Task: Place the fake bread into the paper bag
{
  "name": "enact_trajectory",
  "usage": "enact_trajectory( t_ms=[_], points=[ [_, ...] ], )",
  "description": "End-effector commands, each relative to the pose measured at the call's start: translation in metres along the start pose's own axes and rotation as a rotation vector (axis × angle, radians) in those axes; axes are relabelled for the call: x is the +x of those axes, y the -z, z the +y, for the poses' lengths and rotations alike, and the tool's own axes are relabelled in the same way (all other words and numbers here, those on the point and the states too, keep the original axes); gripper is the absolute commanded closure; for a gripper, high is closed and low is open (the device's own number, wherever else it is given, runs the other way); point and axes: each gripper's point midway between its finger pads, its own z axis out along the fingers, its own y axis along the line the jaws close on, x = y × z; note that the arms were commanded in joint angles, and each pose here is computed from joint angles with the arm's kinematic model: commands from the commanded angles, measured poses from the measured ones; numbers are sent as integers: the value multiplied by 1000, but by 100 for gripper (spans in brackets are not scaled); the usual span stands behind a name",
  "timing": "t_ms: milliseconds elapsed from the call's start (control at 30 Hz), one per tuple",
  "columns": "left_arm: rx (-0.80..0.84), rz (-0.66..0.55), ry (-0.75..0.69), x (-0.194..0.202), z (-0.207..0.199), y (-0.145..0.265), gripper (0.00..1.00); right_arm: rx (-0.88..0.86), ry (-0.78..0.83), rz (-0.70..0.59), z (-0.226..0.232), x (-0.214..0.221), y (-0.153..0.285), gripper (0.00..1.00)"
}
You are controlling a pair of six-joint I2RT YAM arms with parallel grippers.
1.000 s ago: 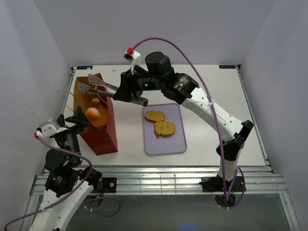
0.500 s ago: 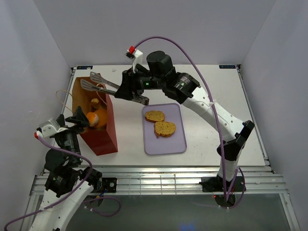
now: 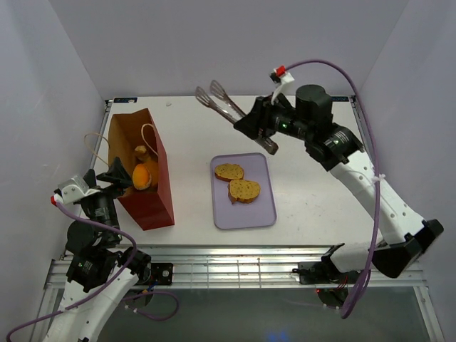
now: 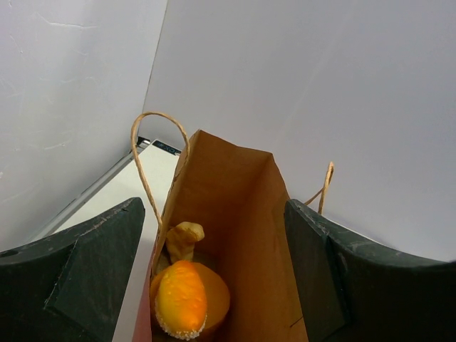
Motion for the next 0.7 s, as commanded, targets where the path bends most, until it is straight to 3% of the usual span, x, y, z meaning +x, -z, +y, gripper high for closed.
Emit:
enact_trajectory(
  t_ms=[0,133,167,267,400,667],
  points=[
    [17,3,-1,1,-3,0,10,136,-17,-86,-48,8,25,45],
    [23,7,-2,2,-4,0,10,387,46,-102,-109,50,60,46],
    [24,9,-5,3,-5,0,10,505,42,-65,-141,79,67,46],
    [25,13,-5,4,-5,0,10,619,61,-74,-173,101,84,46],
    [25,16,-8,5,-5,-1,10,716,24,-17,-217,154,92,46],
    [24,16,-9,5,-6,-1,10,834,-34,20,-277,205,90,46]
  ],
)
